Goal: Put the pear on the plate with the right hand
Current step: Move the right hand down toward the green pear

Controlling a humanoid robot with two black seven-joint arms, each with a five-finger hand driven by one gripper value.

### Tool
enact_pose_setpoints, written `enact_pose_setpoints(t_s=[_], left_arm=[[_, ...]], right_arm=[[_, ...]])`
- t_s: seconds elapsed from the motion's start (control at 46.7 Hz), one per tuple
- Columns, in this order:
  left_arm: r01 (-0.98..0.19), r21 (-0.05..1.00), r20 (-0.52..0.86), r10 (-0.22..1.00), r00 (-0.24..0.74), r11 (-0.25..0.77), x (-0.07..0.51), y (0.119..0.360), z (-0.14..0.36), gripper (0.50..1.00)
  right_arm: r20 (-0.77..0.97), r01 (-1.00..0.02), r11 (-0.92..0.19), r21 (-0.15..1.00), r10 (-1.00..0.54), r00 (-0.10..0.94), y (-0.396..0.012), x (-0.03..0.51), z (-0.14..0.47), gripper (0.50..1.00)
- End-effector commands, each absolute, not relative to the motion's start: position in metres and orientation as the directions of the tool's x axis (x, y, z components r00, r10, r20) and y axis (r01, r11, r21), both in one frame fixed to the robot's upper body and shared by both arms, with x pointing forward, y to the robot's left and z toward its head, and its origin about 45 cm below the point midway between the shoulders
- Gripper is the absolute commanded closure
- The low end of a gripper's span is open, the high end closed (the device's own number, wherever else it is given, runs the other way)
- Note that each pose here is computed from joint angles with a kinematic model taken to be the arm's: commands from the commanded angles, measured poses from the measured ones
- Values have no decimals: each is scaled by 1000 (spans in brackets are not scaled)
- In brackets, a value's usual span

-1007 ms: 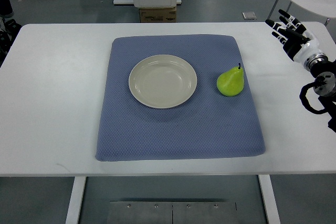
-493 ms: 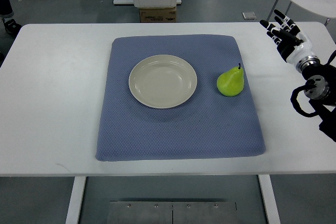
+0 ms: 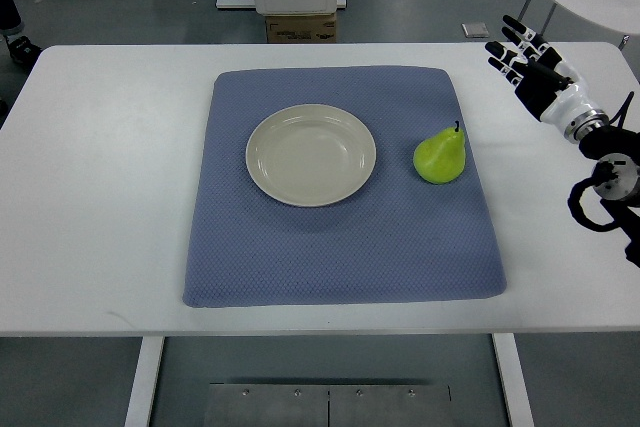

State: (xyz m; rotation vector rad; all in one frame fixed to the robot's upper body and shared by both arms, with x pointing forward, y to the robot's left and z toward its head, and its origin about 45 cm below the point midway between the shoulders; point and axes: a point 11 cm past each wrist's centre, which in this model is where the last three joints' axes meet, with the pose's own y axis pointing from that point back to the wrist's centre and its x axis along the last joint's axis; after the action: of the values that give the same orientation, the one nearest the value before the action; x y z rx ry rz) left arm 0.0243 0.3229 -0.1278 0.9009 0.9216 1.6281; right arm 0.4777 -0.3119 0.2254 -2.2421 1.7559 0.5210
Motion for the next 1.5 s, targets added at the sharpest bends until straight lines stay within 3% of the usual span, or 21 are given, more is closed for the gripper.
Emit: enact_pose_setpoints(t_s=[0.0,0.214,0.407,0.814,1.479], left_arm=[[-400,896,116,972,-205,-192,24,323,-128,500],[-400,896,116,972,-205,-192,24,323,-128,500],[-400,896,116,972,-205,-192,24,323,-128,500],[-400,896,116,972,-205,-192,24,323,-128,500],[-400,896,116,972,-206,-192,24,323,-128,500]], right_arm=[[-408,-965,-263,0,-881,240,-316,472,233,500],[-288,-949,-316,2,-909,302,-340,451,246,500],[-80,-918,-395,33,-917,391,-353,425,243,500],[278,-900,-396,181,-857,433,-350,401,199,500],[413,-866,-434,249,-761,500,-285,407,178,511]])
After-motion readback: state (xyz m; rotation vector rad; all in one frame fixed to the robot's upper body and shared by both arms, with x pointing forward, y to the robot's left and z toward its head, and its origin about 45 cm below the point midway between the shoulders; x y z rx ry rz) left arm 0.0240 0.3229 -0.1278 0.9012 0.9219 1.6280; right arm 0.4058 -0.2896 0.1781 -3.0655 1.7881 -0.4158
